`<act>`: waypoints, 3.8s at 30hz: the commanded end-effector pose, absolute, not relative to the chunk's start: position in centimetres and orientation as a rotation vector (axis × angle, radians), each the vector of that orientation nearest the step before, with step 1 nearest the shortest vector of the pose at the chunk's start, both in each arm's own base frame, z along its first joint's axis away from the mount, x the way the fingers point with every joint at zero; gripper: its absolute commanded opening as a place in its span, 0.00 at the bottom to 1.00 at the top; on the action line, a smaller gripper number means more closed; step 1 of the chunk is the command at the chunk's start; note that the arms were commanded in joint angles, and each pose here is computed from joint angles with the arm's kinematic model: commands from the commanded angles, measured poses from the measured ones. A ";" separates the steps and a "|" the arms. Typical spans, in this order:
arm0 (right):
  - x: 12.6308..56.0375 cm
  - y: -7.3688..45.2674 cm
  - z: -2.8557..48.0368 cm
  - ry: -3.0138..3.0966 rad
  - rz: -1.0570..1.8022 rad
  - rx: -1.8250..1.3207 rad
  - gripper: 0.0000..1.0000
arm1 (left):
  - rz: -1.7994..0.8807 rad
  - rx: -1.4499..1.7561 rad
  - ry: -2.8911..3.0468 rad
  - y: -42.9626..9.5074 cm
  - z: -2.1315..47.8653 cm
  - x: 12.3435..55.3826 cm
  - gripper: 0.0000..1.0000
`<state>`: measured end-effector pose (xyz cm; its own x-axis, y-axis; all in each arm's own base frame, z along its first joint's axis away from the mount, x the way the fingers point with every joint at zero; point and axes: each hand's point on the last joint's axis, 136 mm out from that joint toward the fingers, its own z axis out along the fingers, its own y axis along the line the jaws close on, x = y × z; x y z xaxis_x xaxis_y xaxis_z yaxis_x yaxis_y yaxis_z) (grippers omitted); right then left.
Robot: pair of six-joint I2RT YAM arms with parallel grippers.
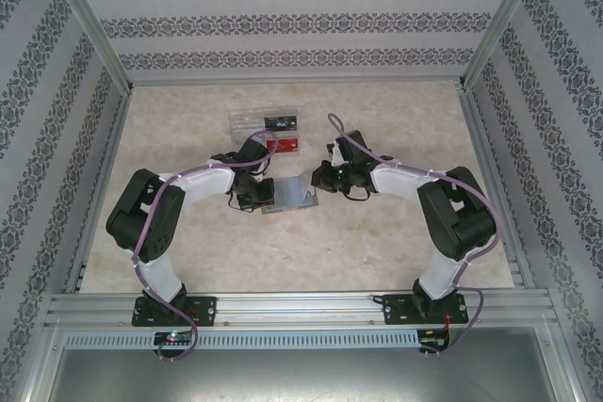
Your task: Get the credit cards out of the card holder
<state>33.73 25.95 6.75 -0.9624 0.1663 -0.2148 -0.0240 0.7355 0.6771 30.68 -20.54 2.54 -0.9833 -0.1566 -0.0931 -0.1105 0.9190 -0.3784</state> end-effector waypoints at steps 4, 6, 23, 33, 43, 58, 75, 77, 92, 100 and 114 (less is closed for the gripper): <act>36.3 25.9 13.0 2.519 0.926 -0.126 0.00 | -0.469 -0.184 2.845 -19.0 7.3 32.0 0.24; 37.0 26.1 14.5 2.478 0.872 -0.220 0.00 | -0.439 -0.201 2.793 -18.2 8.8 32.4 0.30; 42.5 34.4 21.4 1.992 0.350 -1.236 0.00 | -0.235 -0.514 2.378 -7.4 19.1 30.5 1.00; 44.2 37.0 19.6 1.895 0.200 -1.424 0.00 | -0.165 -0.559 2.343 -4.6 20.8 28.8 1.00; 45.5 41.5 15.5 1.786 -0.012 -1.570 0.00 | -0.118 -0.585 2.329 -3.2 21.5 27.6 1.00; 48.1 43.6 12.8 1.683 -0.149 -1.610 0.00 | -0.118 -0.601 2.366 -3.0 20.7 26.8 1.00; 47.5 43.1 10.1 1.692 -0.128 -1.693 0.00 | -0.124 -0.603 2.379 -3.1 20.4 26.9 1.00; 47.3 43.1 9.7 1.699 -0.119 -1.702 0.00 | -0.124 -0.607 2.380 -3.1 20.3 26.8 1.00; 47.1 42.7 7.2 1.757 -0.118 -1.698 0.00 | -0.131 -0.610 2.378 -3.1 20.3 26.9 1.00; 48.9 42.4 8.5 1.777 -0.203 -1.574 0.20 | -0.136 -0.612 2.378 -3.1 20.2 26.7 1.00; 53.0 40.8 11.4 1.816 -0.367 -1.264 0.34 | -0.164 -0.601 2.388 -3.5 19.9 26.5 1.00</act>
